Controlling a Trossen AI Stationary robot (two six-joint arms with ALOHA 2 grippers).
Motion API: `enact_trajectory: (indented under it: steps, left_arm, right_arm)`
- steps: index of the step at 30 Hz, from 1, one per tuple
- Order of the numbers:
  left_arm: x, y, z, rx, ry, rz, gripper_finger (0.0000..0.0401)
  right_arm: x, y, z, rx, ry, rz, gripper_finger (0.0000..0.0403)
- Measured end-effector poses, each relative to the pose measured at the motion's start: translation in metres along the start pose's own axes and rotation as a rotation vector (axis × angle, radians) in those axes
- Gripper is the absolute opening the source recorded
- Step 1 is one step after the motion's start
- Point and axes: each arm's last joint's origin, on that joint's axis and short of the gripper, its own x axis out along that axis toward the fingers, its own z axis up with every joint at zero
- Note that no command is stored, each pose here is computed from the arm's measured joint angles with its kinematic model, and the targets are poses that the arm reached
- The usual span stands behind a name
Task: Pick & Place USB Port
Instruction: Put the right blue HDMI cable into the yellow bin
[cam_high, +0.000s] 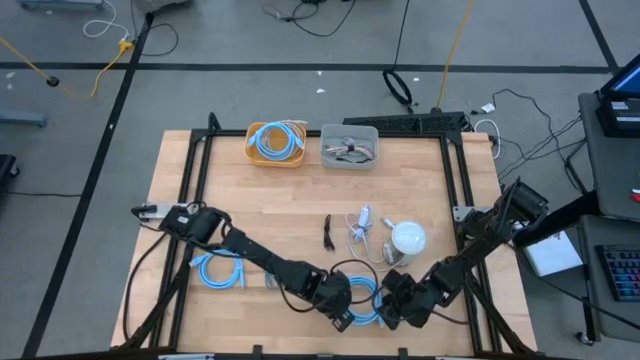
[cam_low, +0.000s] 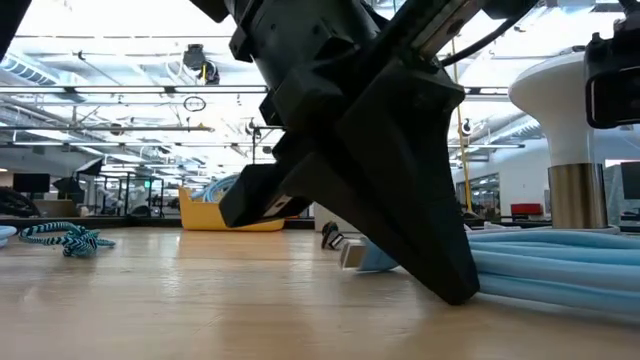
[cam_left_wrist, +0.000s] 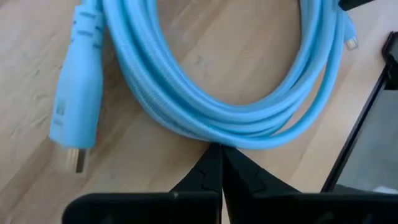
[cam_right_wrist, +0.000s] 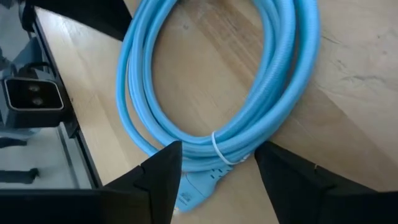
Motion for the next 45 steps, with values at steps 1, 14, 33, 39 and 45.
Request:
enact_trajectory:
  steps: [1, 14, 33, 39, 45]
  left_arm:
    - [0.000, -0.001, 0.000, 0.007, -0.002, -0.007, 0.0000]
    - [0.001, -0.009, -0.004, 0.059, -0.015, -0.075, 0.0000]
    - [-0.033, -0.030, -0.019, 0.072, -0.047, -0.089, 0.0008]
    - [-0.095, -0.040, -0.029, 0.025, -0.095, 0.001, 0.0054]
    - [-0.197, -0.040, -0.054, -0.006, -0.248, 0.115, 0.0109]
  right_arm:
    - [0.000, 0.000, 0.001, 0.005, -0.002, -0.002, 0.0209]
    - [0.004, -0.003, 0.011, 0.019, -0.027, -0.030, 0.0082]
    - [-0.040, 0.044, 0.032, -0.191, -0.112, -0.020, 0.0028]
    - [-0.079, 0.080, 0.055, -0.301, -0.187, -0.053, 0.0028]
    - [-0.100, 0.099, 0.062, -0.388, -0.171, -0.103, 0.0028]
